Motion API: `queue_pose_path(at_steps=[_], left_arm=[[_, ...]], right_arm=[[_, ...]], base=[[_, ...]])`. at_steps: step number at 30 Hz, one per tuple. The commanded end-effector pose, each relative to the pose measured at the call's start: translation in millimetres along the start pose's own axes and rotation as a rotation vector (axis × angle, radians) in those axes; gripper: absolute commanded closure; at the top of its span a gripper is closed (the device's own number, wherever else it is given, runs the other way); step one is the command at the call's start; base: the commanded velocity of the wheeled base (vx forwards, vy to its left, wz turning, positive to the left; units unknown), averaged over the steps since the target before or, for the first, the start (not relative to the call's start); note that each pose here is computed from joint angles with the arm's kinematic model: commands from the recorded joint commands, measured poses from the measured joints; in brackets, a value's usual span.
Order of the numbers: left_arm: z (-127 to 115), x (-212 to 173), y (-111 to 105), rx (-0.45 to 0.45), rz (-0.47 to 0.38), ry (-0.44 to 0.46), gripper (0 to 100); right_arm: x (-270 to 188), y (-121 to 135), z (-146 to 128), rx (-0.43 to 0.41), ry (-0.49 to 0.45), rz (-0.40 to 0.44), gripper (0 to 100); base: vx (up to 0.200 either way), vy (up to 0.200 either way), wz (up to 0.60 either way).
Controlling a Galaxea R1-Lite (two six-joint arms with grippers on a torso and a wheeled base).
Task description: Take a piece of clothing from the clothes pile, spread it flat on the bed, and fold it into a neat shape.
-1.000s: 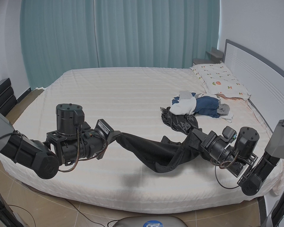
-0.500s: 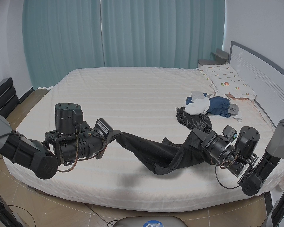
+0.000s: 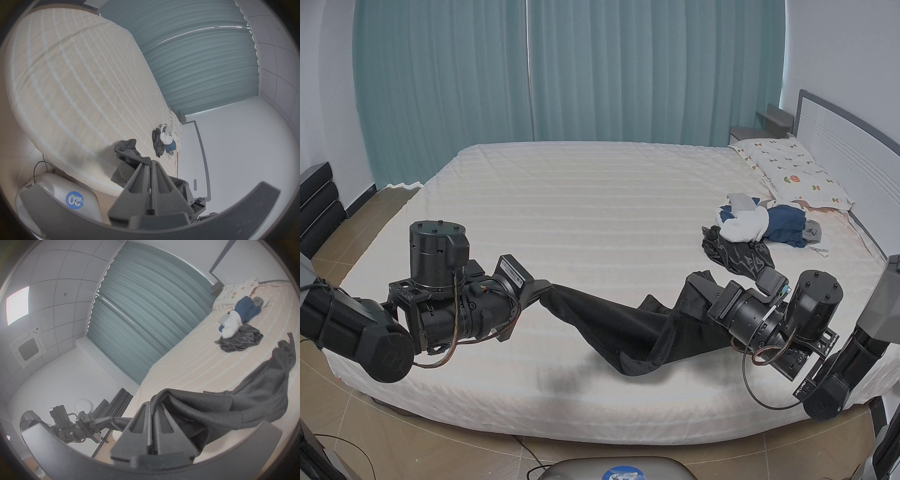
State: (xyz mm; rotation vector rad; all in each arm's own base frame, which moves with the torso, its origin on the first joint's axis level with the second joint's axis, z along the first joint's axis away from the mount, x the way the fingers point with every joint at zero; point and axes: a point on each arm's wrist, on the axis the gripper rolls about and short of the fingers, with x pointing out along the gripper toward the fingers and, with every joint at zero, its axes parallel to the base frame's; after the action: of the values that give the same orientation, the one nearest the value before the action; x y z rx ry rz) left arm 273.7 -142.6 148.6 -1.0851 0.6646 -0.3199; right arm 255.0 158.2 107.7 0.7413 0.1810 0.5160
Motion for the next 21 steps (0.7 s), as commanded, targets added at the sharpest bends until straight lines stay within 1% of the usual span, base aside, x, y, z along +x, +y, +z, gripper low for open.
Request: queue_pose_path(at_steps=[1,4,7,11,17,21], left_arm=[[1.8,-12.5,-9.1,0.005,-0.019,-0.008,100],[1.0,-17.0,-8.9,0.002,-0.009,-0.004,100],[-1.8,-20.8,-3.1,-0.001,0.014,0.004,100],[-5.3,-25.2,4.4,-0.002,0.041,0.006,100],[-10.7,-31.5,14.5,-0.005,0.075,0.021,100],[-16.8,-35.2,20.7,-0.002,0.104,0.042,100]], right_arm=[[3.6,10.7,6.0,-0.038,-0.037,0.046,100],[2.6,11.7,1.8,-0.047,-0.022,0.047,100],[-0.1,10.9,0.3,-0.044,-0.012,0.042,100],[-8.7,-0.7,-3.8,-0.04,0.022,-0.005,100],[-28.3,-9.3,-3.7,-0.041,0.054,-0.055,100],[-42.4,-6.7,-6.1,-0.043,0.083,-0.058,100]], base=[[0.0,0.2,0.0],[0.0,0.2,0.0],[0.0,0.2,0.0],[0.0,0.2,0.0],[0.0,0.0,0.0],[-0.2,0.0,0.0]])
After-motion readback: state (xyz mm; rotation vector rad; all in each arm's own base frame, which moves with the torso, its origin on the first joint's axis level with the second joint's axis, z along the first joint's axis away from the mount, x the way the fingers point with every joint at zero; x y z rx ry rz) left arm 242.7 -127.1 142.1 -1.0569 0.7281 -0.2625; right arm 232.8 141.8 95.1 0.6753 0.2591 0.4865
